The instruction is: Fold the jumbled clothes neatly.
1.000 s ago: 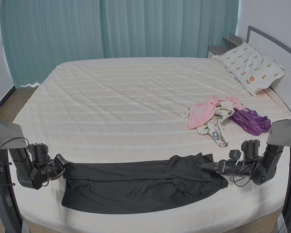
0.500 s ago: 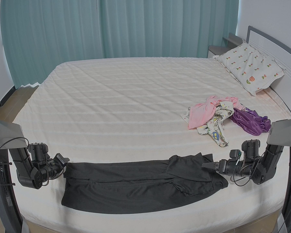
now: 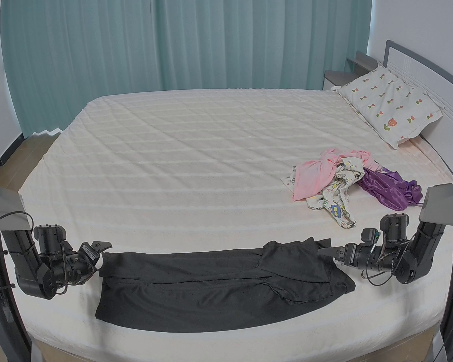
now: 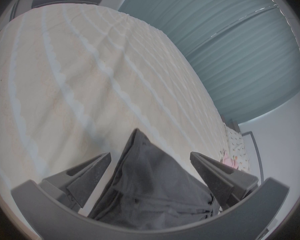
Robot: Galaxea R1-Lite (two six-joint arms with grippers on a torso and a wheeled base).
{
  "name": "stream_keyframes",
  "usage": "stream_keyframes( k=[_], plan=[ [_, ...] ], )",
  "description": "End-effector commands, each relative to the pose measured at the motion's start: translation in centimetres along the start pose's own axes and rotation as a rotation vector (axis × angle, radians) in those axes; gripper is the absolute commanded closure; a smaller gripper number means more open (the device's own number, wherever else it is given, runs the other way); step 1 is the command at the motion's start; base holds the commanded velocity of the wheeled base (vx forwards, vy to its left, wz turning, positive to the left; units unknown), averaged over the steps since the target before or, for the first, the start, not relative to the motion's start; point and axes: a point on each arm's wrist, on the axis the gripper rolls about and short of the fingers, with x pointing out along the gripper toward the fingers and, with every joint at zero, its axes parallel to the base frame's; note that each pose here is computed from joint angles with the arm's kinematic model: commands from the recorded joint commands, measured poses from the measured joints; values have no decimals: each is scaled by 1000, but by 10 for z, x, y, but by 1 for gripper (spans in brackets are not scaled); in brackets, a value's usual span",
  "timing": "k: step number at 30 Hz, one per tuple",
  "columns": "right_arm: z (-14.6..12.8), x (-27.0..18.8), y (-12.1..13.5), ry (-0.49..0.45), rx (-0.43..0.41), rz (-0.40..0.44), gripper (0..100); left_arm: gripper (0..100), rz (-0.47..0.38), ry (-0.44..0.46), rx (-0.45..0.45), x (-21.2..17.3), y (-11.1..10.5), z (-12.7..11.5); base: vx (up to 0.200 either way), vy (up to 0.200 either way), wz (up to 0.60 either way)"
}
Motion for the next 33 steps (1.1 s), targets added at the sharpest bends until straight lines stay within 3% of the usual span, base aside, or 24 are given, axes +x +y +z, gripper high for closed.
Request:
stream_keyframes(
  k=[1, 4, 11, 15, 19, 33],
  plan=[
    [8, -4, -7, -31, 15, -12, 0, 0, -5, 47, 64, -18, 0, -9, 0, 0, 0],
    [9, -4, -11, -39, 21, -20, 0, 0, 10, 76, 146, -21, 4, -17, 0, 0, 0],
    [7, -3, -9, -30, 20, -15, 0, 0, 8, 128, 196, -12, -2, -34, 0, 0, 0],
    [7, -4, -9, -30, 20, -15, 0, 0, 70, 97, 231, 1, -5, -42, 0, 0, 0],
    [7, -3, -8, -28, 18, -13, 0, 0, 102, 71, 236, 8, -3, -41, 0, 0, 0],
    [6, -3, -7, -24, 16, -9, 0, 0, 92, 72, 263, 7, -5, -40, 0, 0, 0]
  ],
)
